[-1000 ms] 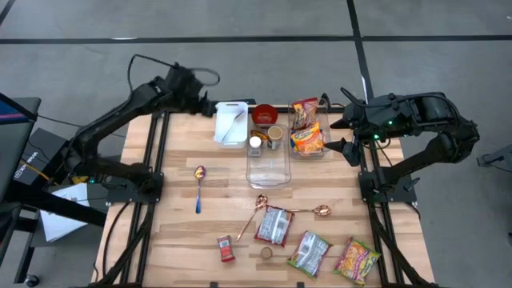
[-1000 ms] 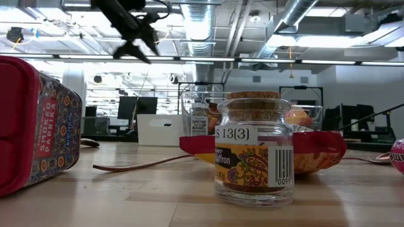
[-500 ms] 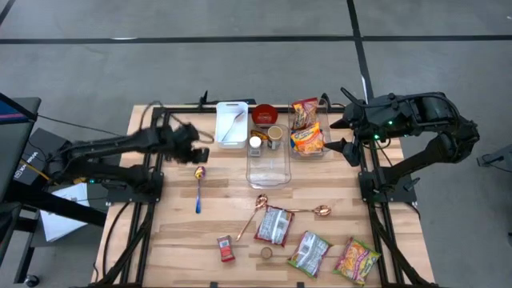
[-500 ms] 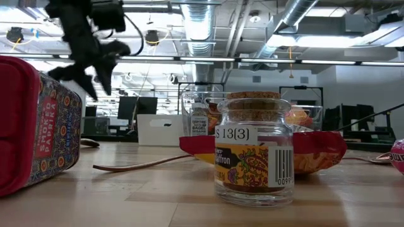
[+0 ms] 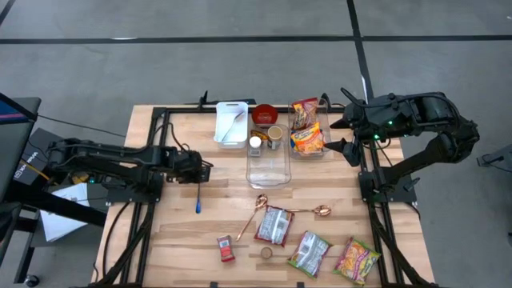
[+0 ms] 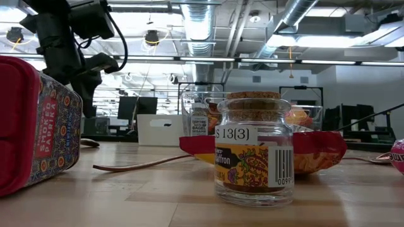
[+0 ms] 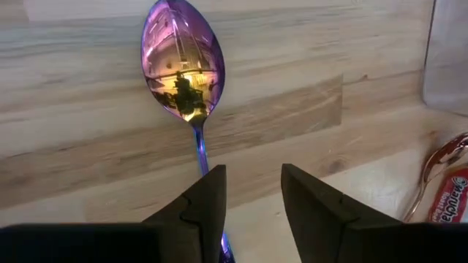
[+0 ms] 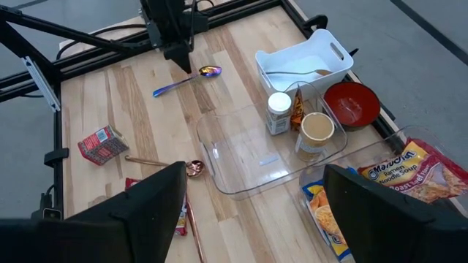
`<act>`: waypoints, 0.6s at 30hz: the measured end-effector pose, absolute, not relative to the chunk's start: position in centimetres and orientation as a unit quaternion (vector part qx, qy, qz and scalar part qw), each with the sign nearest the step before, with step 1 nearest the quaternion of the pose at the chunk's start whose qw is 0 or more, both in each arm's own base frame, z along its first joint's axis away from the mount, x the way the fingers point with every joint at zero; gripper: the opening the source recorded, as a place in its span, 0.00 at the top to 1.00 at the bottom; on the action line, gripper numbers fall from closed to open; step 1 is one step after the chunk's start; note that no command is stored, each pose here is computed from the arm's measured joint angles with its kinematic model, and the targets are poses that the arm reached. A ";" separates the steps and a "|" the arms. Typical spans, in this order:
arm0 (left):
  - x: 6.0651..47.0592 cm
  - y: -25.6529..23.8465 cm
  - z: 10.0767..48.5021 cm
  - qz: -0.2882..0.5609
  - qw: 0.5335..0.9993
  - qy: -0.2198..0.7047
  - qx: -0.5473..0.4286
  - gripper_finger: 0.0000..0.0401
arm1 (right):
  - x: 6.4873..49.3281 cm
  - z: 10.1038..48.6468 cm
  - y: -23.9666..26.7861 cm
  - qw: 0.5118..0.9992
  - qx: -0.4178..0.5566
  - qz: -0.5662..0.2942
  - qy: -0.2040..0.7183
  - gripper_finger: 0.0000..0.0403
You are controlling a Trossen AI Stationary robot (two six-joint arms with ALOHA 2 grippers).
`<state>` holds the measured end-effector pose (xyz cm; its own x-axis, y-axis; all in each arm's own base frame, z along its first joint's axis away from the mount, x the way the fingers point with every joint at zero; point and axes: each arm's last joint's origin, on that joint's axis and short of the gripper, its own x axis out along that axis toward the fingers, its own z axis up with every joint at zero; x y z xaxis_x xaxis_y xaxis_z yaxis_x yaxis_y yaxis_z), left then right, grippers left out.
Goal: Pick & Place Food Item
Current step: Put the blue spoon into the white bin
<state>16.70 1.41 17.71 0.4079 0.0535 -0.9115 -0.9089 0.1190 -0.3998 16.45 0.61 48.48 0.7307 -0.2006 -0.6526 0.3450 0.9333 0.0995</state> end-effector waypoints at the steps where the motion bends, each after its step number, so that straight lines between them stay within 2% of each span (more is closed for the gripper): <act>1: 16.7 1.4 17.7 0.378 0.638 0.391 -0.546 0.69 | 16.4 48.5 0.6 0.924 0.108 -0.148 0.336 0.22; 18: 16.6 1.5 17.6 0.391 0.638 0.390 -0.537 0.68 | 16.4 48.5 0.6 0.924 0.108 -0.148 0.336 0.22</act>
<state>16.56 1.47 17.64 0.3903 0.0795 -0.9172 -0.9173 0.1185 -0.3801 16.45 0.61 48.48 0.7307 -0.2007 -0.6526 0.3451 0.9333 0.0995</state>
